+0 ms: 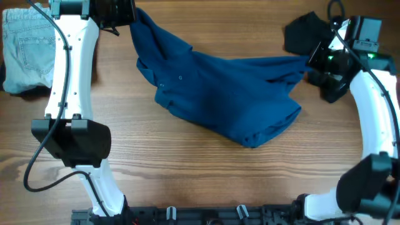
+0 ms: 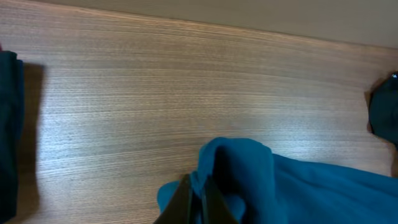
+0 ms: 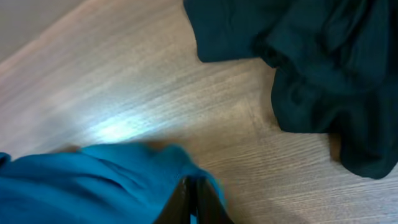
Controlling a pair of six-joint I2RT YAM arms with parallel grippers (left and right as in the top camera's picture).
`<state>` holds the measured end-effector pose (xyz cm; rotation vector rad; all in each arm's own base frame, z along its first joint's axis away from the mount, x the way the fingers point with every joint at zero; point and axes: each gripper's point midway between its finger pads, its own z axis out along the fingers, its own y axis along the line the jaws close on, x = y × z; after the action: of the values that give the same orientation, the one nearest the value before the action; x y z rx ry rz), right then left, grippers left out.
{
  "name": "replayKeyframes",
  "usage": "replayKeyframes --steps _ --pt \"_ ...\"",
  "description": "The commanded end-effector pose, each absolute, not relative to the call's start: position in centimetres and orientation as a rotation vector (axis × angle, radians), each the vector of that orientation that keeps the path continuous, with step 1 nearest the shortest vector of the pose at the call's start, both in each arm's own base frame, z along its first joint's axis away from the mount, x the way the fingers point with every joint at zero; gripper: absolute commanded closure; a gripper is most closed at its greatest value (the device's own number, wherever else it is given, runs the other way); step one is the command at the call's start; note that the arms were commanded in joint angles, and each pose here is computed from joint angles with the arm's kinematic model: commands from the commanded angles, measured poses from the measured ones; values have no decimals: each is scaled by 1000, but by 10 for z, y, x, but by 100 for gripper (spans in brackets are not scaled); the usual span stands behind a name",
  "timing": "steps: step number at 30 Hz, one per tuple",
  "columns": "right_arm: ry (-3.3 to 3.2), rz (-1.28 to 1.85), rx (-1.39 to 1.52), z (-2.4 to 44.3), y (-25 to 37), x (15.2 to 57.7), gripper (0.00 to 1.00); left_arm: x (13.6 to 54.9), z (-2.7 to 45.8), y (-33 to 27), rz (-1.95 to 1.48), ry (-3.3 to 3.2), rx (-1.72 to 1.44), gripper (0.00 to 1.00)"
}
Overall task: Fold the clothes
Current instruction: 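Grasp the shirt's right corner with the right gripper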
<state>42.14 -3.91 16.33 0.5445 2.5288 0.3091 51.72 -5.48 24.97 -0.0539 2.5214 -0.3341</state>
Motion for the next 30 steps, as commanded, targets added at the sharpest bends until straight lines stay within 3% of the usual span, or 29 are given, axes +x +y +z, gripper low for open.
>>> replayKeyframes --steps 1,7,10,11,12,14,15,25,30 --pt "2613 245 577 128 -50 425 96 521 254 -51 -312 2504 -35 96" --pt "2749 237 704 50 -63 426 96 520 253 -52 -313 2507 -35 96" --pt "2759 280 724 35 -65 429 95 519 253 -52 -313 2512 -35 96" --pt "2756 283 722 35 -65 430 91 519 252 -52 -313 2512 -35 96" --pt "2748 296 700 40 -64 432 80 519 252 -52 -313 2512 -35 96" --pt "2742 380 584 50 -52 435 37 519 253 -52 -313 2511 -35 96" --pt "2744 403 573 52 -49 435 32 519 253 -52 -313 2511 -35 96" --pt "2835 459 490 42 -8 423 43 519 253 -52 -313 2512 -35 96" --pt "2886 397 508 27 -2 418 43 519 253 -52 -312 2512 -35 96"
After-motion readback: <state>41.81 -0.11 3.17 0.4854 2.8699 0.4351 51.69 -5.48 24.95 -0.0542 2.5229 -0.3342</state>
